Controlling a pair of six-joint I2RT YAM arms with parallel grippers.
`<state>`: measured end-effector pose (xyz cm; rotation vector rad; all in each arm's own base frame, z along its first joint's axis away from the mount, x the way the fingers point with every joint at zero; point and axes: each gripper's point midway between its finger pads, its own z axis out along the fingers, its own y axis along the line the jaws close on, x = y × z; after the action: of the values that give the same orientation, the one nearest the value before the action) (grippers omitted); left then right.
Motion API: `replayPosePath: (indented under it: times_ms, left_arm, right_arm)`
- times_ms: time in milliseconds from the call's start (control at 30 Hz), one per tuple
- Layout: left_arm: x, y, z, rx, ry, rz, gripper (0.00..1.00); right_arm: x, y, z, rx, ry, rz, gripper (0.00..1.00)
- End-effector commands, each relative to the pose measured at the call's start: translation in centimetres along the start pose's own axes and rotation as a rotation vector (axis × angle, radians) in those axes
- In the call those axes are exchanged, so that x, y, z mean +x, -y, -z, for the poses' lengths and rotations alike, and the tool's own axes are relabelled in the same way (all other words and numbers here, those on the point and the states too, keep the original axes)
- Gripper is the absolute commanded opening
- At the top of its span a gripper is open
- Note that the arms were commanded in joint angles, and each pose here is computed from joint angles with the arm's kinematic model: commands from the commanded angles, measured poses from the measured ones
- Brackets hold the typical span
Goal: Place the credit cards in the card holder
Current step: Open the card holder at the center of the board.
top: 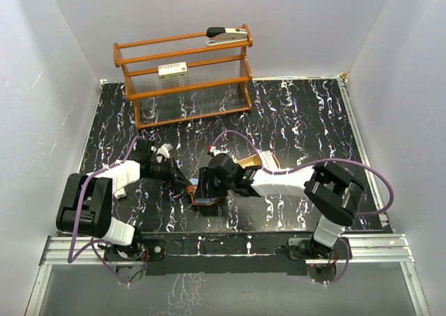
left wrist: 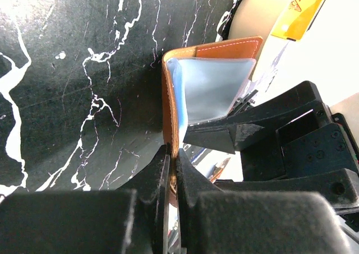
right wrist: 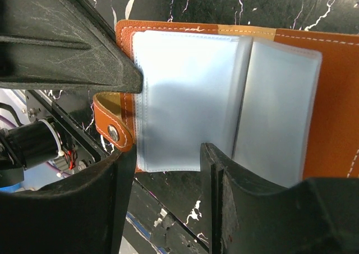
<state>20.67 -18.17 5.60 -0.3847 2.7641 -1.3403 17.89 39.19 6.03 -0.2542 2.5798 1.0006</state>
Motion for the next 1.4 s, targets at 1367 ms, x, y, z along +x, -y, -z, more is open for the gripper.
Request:
replayPosePath:
  times_ms: [1367]
  left_arm:
    - [1.2, 1.5, 0.2, 0.079, -0.173, -0.024, 0.18]
  right_arm:
    - [-0.2, 1.1, -0.6, 0.054, 0.016, 0.016, 0.38]
